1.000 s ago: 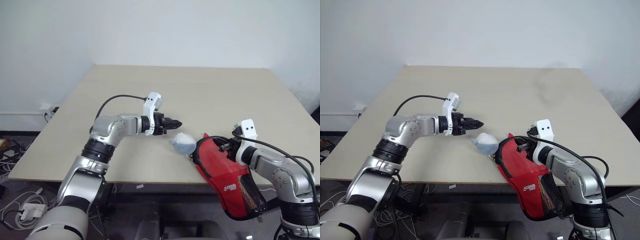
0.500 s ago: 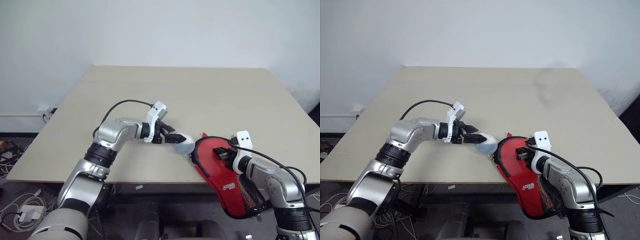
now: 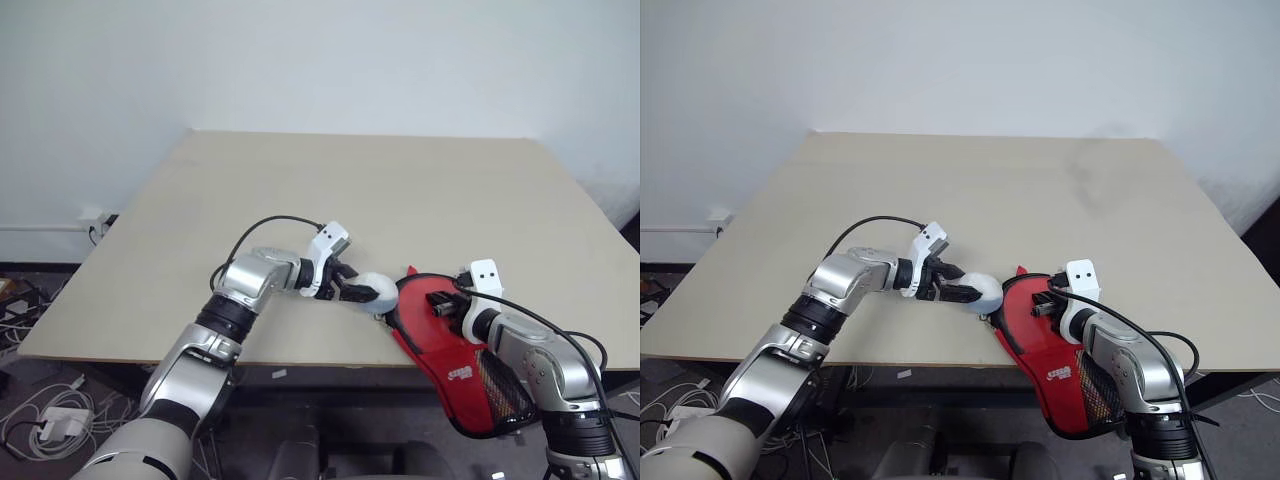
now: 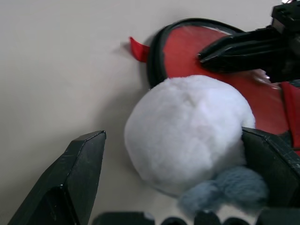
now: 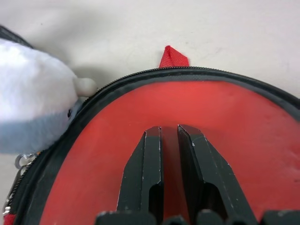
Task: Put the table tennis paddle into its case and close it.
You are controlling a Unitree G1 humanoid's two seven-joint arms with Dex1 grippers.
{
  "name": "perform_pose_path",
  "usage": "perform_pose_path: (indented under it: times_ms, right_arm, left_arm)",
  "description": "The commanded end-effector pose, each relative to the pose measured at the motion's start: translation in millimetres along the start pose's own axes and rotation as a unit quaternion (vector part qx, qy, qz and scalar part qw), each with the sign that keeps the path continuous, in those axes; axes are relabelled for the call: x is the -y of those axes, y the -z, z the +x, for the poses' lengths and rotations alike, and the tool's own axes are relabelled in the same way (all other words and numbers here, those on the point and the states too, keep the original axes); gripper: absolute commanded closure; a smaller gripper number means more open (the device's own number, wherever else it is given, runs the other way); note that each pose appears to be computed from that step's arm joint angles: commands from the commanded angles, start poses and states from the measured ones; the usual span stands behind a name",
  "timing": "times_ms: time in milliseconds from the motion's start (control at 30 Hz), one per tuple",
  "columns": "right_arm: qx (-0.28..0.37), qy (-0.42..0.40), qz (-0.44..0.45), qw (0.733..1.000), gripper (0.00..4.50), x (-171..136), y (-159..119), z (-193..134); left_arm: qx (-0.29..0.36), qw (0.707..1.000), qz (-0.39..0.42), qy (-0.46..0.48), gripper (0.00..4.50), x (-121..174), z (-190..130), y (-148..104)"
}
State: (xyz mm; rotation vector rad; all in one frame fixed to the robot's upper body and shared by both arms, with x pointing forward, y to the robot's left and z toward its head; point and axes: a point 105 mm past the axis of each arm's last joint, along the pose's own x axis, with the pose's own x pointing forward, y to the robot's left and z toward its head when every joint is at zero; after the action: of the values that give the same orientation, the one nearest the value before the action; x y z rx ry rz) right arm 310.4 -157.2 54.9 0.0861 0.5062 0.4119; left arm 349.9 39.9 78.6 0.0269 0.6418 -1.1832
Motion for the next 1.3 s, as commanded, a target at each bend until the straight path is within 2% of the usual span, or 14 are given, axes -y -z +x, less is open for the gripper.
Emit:
perform_pose_path:
  times_ms: [33,133,233,400,567,700,800,1033,1300]
  right_arm:
    - [-0.003,0.008,0.0,1.0,3.89,3,0,1]
    - [-0.014,0.006,-0.006,1.0,3.89,1,4,1]
    - [-0.059,0.014,-0.017,0.998,3.89,4,21,2]
    - [-0.111,0.022,-0.017,0.993,3.89,7,42,2]
    - [-0.155,0.025,-0.014,0.987,3.89,7,59,3]
    - [-0.162,0.03,0.006,0.986,3.89,9,59,6]
    - [-0.159,0.033,0.012,0.987,3.89,11,56,7]
    - [-0.154,0.026,0.004,0.988,3.89,5,54,7]
    - [-0.147,0.02,0.0,0.989,3.89,-1,53,7]
  left_arm:
    - [0.005,1.0,-0.007,-0.01,0.39,-5,3,-4]
    - [0.013,1.0,-0.007,-0.001,1.27,-3,5,-6]
    - [0.016,1.0,-0.007,0.0,2.26,-3,6,-9]
    - [0.014,0.999,0.013,-0.047,3.7,-17,7,-17]
    - [0.048,0.995,0.004,-0.09,3.7,-34,0,-38]
    - [0.068,0.991,0.003,-0.116,3.7,-44,-4,-53]
    - [0.104,0.984,0.013,-0.143,3.7,-51,-8,-74]
    - [0.132,0.976,0.06,-0.164,3.7,-49,1,-106]
    - [0.142,0.963,0.081,-0.212,3.7,-39,27,-124]
